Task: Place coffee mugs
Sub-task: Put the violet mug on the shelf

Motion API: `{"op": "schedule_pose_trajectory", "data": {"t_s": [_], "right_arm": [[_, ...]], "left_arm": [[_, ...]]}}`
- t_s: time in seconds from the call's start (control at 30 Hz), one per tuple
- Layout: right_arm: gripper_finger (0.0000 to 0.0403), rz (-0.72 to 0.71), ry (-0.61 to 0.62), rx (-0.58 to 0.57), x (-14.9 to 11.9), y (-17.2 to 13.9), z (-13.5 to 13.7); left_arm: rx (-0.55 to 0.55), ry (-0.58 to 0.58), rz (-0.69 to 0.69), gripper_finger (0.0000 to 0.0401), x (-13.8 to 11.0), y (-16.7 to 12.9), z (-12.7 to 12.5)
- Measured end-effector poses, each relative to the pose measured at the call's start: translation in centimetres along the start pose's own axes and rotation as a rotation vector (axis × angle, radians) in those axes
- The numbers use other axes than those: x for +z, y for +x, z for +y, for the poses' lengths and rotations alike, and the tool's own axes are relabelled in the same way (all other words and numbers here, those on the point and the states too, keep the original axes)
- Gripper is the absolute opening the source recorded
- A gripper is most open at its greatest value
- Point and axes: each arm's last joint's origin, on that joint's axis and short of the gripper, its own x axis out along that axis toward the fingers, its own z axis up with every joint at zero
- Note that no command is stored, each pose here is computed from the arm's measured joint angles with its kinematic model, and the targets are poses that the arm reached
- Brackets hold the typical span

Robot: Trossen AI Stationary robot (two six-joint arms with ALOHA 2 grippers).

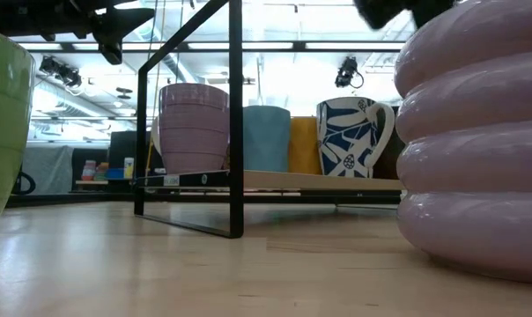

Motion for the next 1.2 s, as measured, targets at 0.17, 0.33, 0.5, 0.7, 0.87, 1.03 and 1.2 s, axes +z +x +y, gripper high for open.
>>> {"op": "schedule_pose_trajectory", "data": {"t_s": [0.17, 0.33, 0.5, 0.7, 0.87, 1.03, 1.2], "right_arm": [[0.0236, -0.033, -0.01, 0.064, -3.0, 0.3, 2.0], [0.0233, -0.085, -0.018, 0.1, -6.1, 0.5, 3.3], [0.0226, -0.113, 0.027, 0.111, -8.9, 0.6, 3.9], [0.022, -0.203, 0.044, 0.174, -11.1, -0.9, 4.8], [0.022, -0.275, 0.022, 0.226, -12.3, -1.5, 5.4], [0.022, -0.292, -0.026, 0.242, -13.1, -0.9, 6.0], [0.0219, -0.243, -0.081, 0.199, -14.0, 1.2, 6.9]], "left_arm": [[0.0, -0.004, -0.001, 0.016, 0.0, 0.0, 0.0], [0.0, -0.07, 0.0, 0.016, 0.0, 0.0, 0.0], [0.0, -0.071, 0.001, 0.016, 0.0, 0.0, 0.0], [0.0, -0.071, 0.001, 0.016, 0.0, 0.0, 0.0], [0.0, -0.07, 0.001, 0.016, 0.0, 0.0, 0.0], [0.0, -0.07, 0.001, 0.016, 0.0, 0.0, 0.0], [0.0, -0.07, 0.0, 0.016, 0.0, 0.0, 0.0]]}}
